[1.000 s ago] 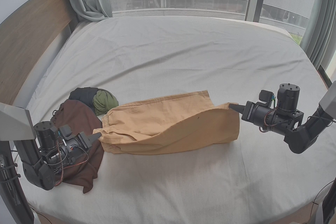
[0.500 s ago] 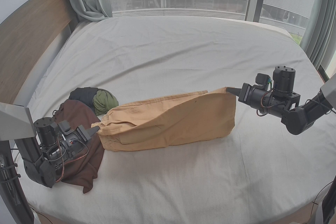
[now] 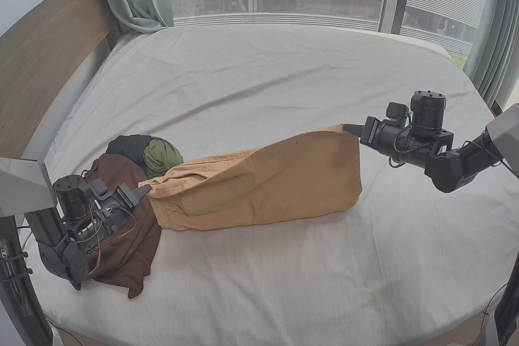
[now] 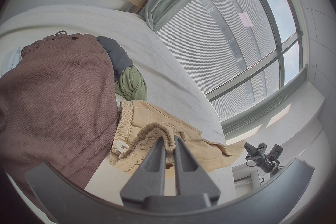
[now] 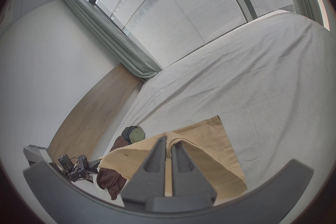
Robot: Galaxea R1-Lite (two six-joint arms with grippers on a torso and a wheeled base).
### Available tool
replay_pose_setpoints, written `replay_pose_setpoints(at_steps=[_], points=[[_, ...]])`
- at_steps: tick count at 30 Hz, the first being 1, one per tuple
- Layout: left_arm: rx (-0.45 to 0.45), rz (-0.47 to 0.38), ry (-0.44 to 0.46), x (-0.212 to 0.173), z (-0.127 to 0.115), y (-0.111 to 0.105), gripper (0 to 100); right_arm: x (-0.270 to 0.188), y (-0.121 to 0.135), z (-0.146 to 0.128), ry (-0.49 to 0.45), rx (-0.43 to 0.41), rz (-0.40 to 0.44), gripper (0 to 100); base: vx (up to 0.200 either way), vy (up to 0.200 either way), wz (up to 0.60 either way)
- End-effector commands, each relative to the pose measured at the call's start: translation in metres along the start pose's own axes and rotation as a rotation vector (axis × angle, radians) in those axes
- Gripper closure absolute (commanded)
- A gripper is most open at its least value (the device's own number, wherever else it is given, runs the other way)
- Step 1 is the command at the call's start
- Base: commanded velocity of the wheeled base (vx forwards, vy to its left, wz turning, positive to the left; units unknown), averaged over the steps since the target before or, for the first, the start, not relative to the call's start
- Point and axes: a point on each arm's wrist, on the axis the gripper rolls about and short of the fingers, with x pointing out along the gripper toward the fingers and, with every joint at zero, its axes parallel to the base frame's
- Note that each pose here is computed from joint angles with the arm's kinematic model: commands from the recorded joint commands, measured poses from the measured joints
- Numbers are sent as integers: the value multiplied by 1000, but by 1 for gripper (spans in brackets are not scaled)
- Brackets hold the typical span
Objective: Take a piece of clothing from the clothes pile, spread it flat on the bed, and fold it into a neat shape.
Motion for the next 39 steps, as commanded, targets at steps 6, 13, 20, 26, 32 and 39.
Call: replay_pose_setpoints(at_steps=[6, 13, 20, 26, 32, 39], points=[[-8, 3, 0, 9, -1, 6, 100, 20, -12, -10, 18, 8, -7, 100, 0, 0, 0], [-17, 5, -37, 28, 1, 10, 100, 38, -17, -8, -13, -3, -12, 100, 0, 0, 0], [-20, 19, -43, 34, -1, 16, 100, 53, -23, -11, -19, -4, -12, 100, 0, 0, 0], [-23, 27, -51, 43, 0, 25, 100, 63, -30, -16, -19, -5, -18, 100, 0, 0, 0], [-25, 36, -53, 43, 0, 29, 100, 71, -35, -18, -21, -4, -18, 100, 0, 0, 0], [-23, 34, -63, 47, 3, 32, 100, 75, -39, -19, -28, -5, -18, 100, 0, 0, 0]])
